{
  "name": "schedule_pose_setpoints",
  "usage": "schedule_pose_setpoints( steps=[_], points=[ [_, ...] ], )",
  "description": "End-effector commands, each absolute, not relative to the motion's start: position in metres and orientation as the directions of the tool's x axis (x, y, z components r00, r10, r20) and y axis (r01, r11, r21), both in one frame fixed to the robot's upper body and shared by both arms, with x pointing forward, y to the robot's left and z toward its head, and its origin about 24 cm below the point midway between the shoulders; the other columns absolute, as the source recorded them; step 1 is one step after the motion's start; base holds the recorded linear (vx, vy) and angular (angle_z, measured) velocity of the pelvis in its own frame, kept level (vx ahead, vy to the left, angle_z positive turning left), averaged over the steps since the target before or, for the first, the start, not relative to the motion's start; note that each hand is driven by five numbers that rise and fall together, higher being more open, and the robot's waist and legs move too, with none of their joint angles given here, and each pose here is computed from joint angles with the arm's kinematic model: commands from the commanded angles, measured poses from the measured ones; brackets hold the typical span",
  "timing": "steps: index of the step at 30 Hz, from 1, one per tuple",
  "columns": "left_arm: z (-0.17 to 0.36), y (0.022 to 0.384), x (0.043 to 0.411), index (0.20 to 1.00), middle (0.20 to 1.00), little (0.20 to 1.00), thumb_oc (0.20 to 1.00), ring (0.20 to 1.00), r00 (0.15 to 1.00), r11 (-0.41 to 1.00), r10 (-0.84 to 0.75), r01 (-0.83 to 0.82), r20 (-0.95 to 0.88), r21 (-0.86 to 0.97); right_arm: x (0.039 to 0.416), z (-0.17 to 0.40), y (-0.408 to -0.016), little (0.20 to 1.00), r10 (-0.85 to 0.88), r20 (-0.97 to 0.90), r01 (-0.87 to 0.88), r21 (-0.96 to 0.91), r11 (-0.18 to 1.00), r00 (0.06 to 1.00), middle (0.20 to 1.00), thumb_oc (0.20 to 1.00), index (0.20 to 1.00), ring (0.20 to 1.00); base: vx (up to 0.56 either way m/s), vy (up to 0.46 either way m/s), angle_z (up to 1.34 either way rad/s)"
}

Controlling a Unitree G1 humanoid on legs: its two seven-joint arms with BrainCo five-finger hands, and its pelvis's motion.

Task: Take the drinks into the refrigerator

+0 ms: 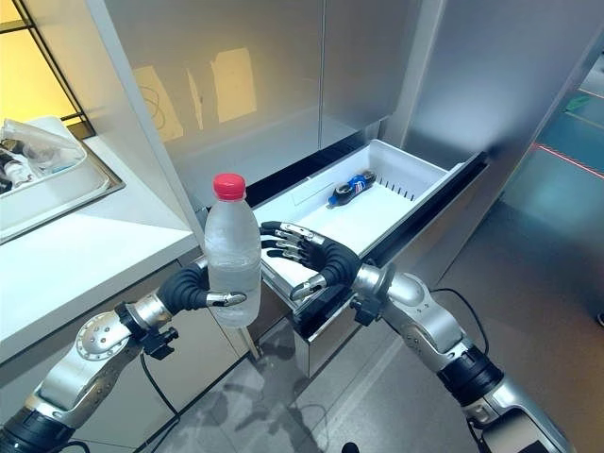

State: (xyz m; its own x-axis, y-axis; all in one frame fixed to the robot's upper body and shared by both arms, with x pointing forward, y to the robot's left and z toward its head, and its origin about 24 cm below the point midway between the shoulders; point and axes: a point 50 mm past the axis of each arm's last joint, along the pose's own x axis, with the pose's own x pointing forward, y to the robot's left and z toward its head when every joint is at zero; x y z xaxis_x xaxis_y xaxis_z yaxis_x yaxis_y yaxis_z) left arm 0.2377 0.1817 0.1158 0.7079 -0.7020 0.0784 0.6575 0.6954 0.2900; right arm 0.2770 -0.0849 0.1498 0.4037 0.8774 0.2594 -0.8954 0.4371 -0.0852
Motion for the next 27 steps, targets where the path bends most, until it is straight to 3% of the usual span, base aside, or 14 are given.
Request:
schedule_pose_setpoints(
  steps=[1,11,22,27],
  points=[
    [0.172,0.163,0.252,0.200,0.200,0.200,0.200,0.200,0.588,0.683,-0.730,0.626,0.348,0.376,0.281,0.196,-0.067,1.000,0.867,0.402,-0.898,-0.194,0.396,0.295,1.000,1.000,1.000,1.000,0.00,0.000,0.00],
    [0.169,0.157,0.252,0.200,0.200,0.200,0.200,0.200,0.583,0.676,-0.737,0.640,0.341,0.366,0.281,0.204,-0.046,1.000,0.856,0.448,-0.916,-0.167,0.364,0.258,1.000,1.000,1.000,1.000,0.00,0.000,0.00],
    [0.166,0.163,0.255,0.200,0.200,0.200,0.200,0.200,0.622,0.721,-0.693,0.606,0.364,0.336,0.256,0.170,-0.038,1.000,0.919,0.359,-0.975,-0.084,0.208,0.165,1.000,1.000,1.000,1.000,0.00,0.000,0.00],
    [0.162,0.168,0.256,0.200,0.200,0.200,0.200,0.200,0.649,0.743,-0.669,0.586,0.363,0.323,0.251,0.162,-0.043,1.000,0.935,0.319,-0.977,-0.091,0.192,0.154,1.000,1.000,1.000,1.000,0.00,0.000,0.01]
  ],
)
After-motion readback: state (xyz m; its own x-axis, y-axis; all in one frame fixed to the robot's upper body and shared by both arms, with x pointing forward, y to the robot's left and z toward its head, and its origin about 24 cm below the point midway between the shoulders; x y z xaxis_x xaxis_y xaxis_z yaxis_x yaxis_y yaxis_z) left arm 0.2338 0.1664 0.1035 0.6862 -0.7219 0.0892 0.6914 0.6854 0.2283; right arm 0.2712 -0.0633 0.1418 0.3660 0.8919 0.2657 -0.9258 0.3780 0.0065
